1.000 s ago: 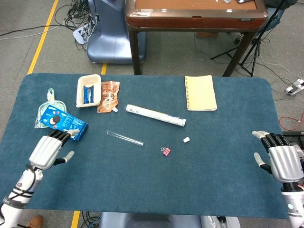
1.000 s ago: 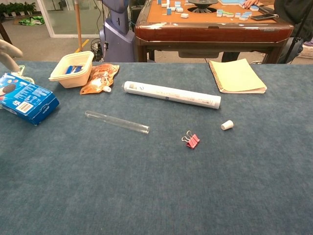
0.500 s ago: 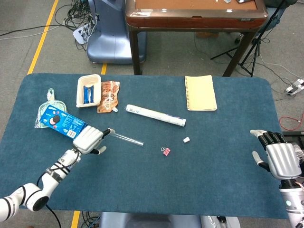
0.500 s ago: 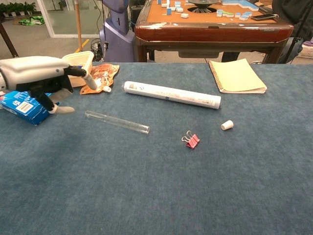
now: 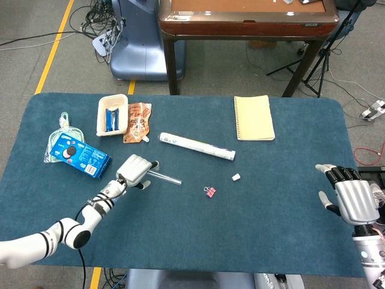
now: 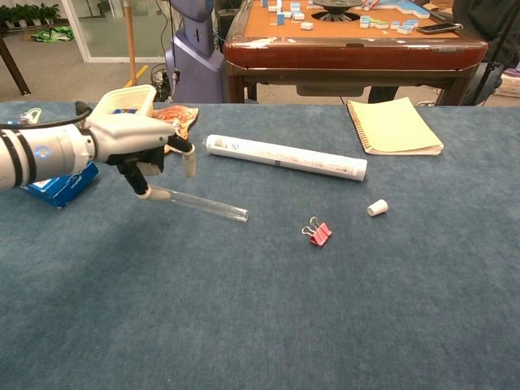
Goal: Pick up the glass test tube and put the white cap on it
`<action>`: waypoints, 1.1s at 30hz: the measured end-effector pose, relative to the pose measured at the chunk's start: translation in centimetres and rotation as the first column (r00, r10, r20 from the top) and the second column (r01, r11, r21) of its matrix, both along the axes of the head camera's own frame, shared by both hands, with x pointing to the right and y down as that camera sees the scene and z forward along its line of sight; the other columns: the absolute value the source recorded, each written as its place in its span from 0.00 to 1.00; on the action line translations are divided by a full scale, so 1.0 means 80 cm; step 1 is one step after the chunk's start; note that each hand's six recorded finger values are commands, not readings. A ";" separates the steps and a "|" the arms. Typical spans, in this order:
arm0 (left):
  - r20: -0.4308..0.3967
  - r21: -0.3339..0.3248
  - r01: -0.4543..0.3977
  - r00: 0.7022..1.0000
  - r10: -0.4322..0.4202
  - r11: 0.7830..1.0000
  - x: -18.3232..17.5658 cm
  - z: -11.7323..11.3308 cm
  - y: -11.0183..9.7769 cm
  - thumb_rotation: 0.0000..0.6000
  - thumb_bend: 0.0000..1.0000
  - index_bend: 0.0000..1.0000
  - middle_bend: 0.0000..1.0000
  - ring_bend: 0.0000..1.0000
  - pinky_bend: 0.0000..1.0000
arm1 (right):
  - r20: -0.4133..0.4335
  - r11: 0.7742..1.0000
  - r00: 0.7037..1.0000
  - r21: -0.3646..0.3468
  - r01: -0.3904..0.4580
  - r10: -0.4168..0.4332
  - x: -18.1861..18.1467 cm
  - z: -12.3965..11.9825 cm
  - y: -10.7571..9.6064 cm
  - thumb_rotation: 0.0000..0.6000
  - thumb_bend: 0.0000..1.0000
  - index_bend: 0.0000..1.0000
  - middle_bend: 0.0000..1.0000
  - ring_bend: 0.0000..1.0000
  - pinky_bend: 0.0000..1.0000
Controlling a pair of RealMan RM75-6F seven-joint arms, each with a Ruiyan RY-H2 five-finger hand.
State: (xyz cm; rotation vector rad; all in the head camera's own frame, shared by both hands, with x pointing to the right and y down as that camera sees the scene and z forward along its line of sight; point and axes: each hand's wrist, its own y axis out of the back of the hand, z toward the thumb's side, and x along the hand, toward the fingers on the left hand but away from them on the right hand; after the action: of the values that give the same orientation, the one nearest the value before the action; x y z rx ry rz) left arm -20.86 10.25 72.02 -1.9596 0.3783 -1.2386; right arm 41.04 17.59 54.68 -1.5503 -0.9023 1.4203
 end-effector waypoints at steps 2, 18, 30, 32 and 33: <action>0.012 -0.013 0.009 1.000 -0.008 1.000 0.008 0.009 -0.002 1.00 0.26 0.38 1.00 1.00 1.00 | 0.000 1.000 1.000 -0.003 -0.003 0.003 0.002 0.001 0.000 1.00 0.33 0.27 0.29 0.26 0.29; 0.069 -0.058 0.029 0.997 -0.025 0.998 0.050 0.047 0.000 1.00 0.26 0.42 1.00 1.00 1.00 | -0.006 0.999 0.999 -0.014 -0.034 0.034 0.019 0.000 0.007 1.00 0.33 0.27 0.29 0.27 0.29; 0.082 -0.044 0.032 0.996 -0.028 0.999 0.052 0.052 -0.001 1.00 0.26 0.48 1.00 1.00 1.00 | -0.005 0.999 0.999 -0.015 -0.044 0.044 0.025 0.000 0.010 1.00 0.33 0.27 0.29 0.27 0.29; 0.087 -0.045 0.032 0.996 -0.028 0.998 0.052 0.054 -0.001 1.00 0.26 0.48 1.00 1.00 1.00 | -0.006 0.999 0.999 -0.014 -0.045 0.045 0.026 -0.001 0.011 1.00 0.33 0.27 0.29 0.27 0.30; 0.090 -0.046 0.031 0.996 -0.026 0.998 0.051 0.055 -0.001 1.00 0.26 0.48 1.00 1.00 1.00 | -0.007 0.999 0.999 -0.013 -0.045 0.045 0.026 -0.001 0.011 1.00 0.33 0.27 0.29 0.27 0.30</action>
State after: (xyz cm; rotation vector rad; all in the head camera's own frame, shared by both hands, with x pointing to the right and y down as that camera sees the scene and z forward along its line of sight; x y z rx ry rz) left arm -16.76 10.19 76.42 -1.9368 0.3352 -1.3600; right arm 43.11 18.47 54.56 -1.5431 -0.9307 1.4655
